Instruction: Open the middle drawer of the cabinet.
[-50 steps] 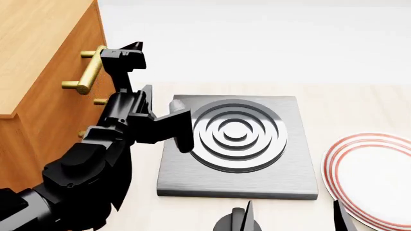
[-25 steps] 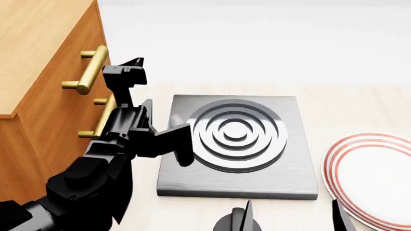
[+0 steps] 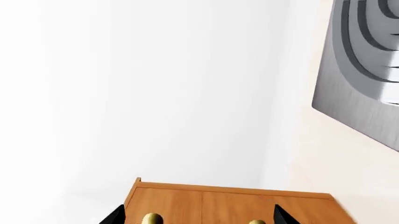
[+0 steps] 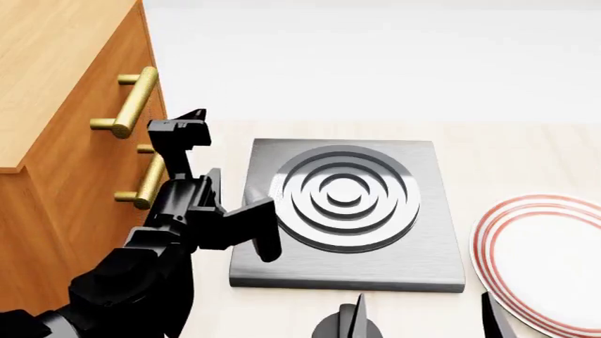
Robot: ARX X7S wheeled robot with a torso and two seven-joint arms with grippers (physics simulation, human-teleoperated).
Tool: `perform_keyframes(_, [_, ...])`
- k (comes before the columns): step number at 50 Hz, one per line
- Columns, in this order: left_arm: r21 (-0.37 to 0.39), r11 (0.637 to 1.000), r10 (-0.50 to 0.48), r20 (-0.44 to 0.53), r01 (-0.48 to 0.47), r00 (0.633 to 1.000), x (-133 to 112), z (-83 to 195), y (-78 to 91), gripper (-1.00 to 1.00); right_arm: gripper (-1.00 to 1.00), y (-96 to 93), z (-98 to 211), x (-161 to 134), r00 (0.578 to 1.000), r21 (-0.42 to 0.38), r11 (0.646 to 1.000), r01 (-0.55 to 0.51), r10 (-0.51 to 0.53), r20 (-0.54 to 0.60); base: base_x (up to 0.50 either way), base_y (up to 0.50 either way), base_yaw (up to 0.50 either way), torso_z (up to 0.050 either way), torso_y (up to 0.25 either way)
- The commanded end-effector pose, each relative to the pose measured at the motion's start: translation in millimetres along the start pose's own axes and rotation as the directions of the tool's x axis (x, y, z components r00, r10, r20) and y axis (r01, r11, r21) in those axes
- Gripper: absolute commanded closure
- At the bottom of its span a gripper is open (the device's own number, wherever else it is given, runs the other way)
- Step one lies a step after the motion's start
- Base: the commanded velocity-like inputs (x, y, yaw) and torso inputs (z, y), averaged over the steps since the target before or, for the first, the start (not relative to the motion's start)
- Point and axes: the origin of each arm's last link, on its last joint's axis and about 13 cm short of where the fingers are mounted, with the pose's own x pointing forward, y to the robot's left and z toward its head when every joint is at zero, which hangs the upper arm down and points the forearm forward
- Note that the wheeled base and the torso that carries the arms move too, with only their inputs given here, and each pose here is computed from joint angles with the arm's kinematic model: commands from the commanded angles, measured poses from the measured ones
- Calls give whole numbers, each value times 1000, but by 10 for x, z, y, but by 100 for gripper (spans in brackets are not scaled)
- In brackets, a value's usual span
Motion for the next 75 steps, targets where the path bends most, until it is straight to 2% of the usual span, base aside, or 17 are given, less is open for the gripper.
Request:
perform_keyframes(1, [-14, 999, -33, -10, 33, 999, -26, -14, -70, -100, -100, 1, -7, 0, 1000, -2, 1000, -2, 2, -2, 0, 0, 0, 0, 0])
perform_keyframes(34, [-38, 993, -111, -13, 111, 994, -95, -24, -234, -100, -100, 5, -21, 0, 1000, -2, 1000, -7, 7, -10, 0, 0, 0, 0, 0])
perform_keyframes(60, [-61, 991, -118, -27, 117, 993, -141, -55, -347, -100, -100, 11, -26, 4, 1000, -5, 1000, -10, 10, -12, 0, 0, 0, 0, 0])
perform_keyframes(75, [-59, 992, -110, -55, 107, 992, -127, -106, -334, -100, -100, 21, -33, 2, 1000, -7, 1000, -13, 13, -15, 0, 0, 0, 0, 0])
